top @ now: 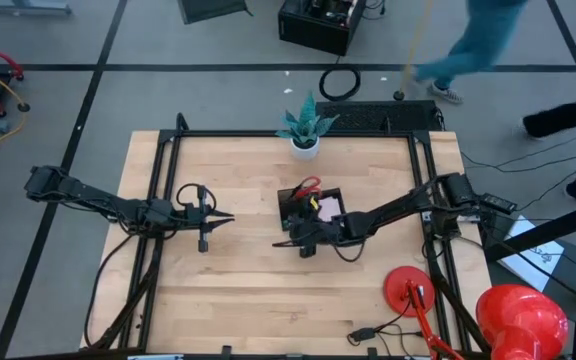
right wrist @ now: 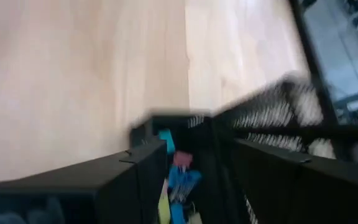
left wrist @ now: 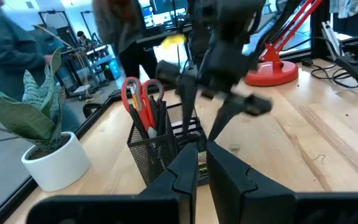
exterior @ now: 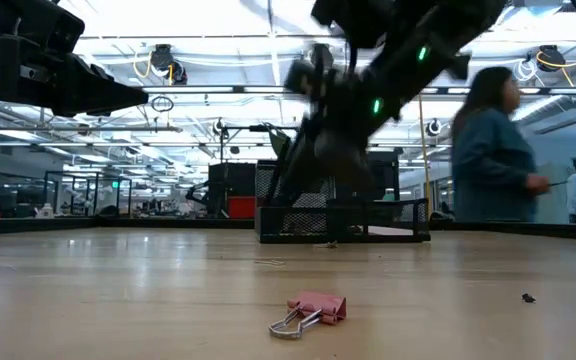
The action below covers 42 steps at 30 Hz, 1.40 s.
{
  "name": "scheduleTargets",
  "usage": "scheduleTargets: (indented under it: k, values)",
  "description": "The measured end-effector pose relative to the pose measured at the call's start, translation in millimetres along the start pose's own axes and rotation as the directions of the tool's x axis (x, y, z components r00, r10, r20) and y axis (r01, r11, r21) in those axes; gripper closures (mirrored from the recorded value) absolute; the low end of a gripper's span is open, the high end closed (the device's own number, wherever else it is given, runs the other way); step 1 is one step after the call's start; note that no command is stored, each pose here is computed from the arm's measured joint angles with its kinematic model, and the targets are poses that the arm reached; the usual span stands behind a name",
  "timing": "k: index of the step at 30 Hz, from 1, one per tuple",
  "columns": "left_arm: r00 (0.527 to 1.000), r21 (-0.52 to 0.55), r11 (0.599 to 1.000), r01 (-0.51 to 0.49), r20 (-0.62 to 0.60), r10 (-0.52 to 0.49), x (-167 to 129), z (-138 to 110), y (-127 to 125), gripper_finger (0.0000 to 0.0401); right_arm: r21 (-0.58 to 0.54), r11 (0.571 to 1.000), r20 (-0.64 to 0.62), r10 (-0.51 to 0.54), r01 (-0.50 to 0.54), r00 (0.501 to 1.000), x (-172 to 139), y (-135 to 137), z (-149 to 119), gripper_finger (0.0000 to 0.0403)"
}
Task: Pick and place office supplies into organizer
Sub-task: Put the green binder clip into the black desk organizer
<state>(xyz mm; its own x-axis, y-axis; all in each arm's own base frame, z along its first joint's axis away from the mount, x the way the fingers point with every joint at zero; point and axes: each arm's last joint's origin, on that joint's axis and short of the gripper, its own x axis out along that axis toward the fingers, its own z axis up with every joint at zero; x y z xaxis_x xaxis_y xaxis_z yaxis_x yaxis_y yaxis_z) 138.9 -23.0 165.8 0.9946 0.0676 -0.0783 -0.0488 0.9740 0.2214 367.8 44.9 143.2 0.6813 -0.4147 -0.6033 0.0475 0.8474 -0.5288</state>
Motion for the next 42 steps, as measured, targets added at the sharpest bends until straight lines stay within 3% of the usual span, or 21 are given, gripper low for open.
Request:
scheduleTargets:
  k: [7,13,20,28,35,42]
  values:
    - [1.0,-0.001,1.0,0.0,0.0,0.0,0.0,0.0,0.0,0.0359,0.064,0.997,0.137,0.023,-0.032,0.99,-43.5,-1.4,24.9,0.0237]
    - [1.0,-0.02,1.0,0.001,0.0,-0.001,0.0,0.0,-0.1,0.0359,0.196,0.943,0.173,0.237,-0.269,0.956,-55.6,5.9,27.0,0.0238]
    - [1.0,-0.031,1.0,0.001,-0.001,-0.001,0.0,-0.1,0.0,0.0359,0.226,0.937,-0.013,0.277,-0.267,0.961,-43.0,21.7,5.4,0.024]
    - [1.0,-0.026,1.0,0.001,-0.001,-0.001,0.0,-0.1,0.0,0.0359,0.243,0.937,-0.106,0.283,-0.251,0.953,-32.2,31.3,-7.4,0.0243]
    - [1.0,-0.02,1.0,0.002,-0.009,-0.002,0.0,-0.9,-0.2,0.0359,0.27,0.934,-0.145,0.279,-0.233,0.949,-25.8,30.3,-26.3,0.0245]
    - [1.0,-0.018,1.0,0.003,-0.016,-0.004,0.0,-1.7,-0.3,0.0359,0.311,0.907,-0.073,0.321,-0.284,0.944,-18.0,27.0,-34.4,0.0242]
